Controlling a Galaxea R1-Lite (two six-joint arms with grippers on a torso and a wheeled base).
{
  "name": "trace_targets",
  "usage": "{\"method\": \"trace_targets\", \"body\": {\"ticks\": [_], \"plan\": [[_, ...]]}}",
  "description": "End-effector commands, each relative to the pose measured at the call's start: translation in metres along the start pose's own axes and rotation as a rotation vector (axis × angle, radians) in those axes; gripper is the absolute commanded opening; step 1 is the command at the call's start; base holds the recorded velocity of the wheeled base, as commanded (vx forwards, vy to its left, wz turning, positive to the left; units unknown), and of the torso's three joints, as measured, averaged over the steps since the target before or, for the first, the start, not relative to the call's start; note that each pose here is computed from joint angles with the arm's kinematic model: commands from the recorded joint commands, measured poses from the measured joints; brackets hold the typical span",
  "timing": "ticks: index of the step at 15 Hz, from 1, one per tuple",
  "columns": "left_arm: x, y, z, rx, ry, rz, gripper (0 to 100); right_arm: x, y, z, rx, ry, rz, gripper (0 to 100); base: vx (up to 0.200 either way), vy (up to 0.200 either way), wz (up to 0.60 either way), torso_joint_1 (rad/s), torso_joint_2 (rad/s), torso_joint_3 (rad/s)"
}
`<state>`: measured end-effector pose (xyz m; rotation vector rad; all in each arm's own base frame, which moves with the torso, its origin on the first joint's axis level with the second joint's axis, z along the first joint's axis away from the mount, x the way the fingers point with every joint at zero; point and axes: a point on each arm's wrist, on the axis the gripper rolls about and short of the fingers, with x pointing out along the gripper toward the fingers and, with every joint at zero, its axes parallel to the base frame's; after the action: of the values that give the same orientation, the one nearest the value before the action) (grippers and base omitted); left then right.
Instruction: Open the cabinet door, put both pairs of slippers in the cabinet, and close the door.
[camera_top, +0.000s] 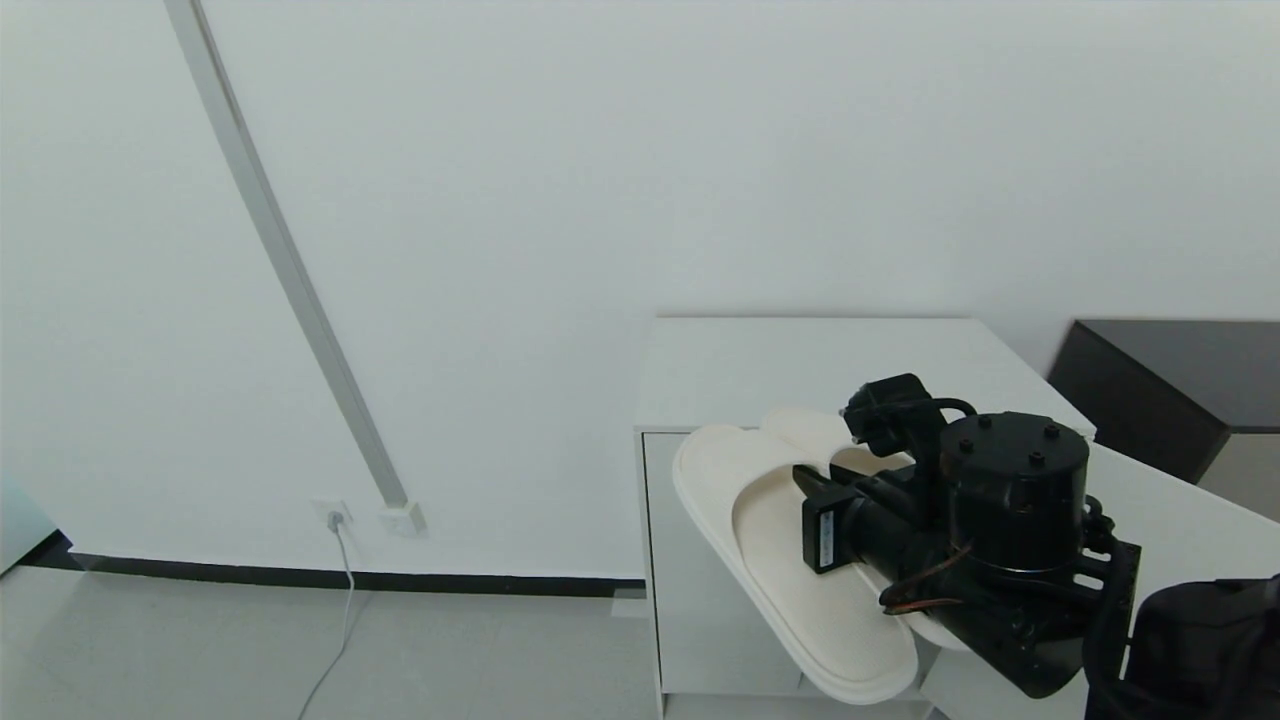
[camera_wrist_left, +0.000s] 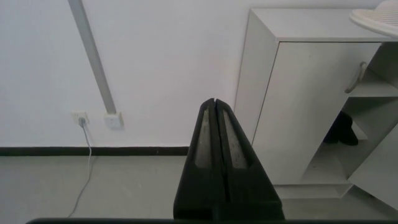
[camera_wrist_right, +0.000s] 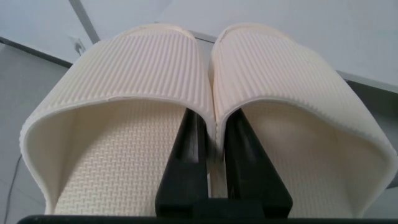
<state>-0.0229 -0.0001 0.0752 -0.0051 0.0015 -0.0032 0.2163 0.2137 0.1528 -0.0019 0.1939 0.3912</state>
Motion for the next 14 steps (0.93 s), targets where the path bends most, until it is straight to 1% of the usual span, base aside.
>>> {"method": "trace_targets", "body": {"ticks": [1, 14], "plan": [[0.0001, 0.0, 0.0, 0.0, 0.002, 0.0, 0, 0.0004, 0.0001, -0.0005, -0.001, 0.001, 0.0, 0, 0.0, -0.2, 0.0, 0.002, 0.0, 0.007], [0.0001, 0.0, 0.0, -0.001, 0.002, 0.0, 0, 0.0002, -0.0006, -0.0004, 0.0, 0.001, -0.003, 0, 0.0, -0.2, 0.0, 0.003, 0.0, 0.002]]}}
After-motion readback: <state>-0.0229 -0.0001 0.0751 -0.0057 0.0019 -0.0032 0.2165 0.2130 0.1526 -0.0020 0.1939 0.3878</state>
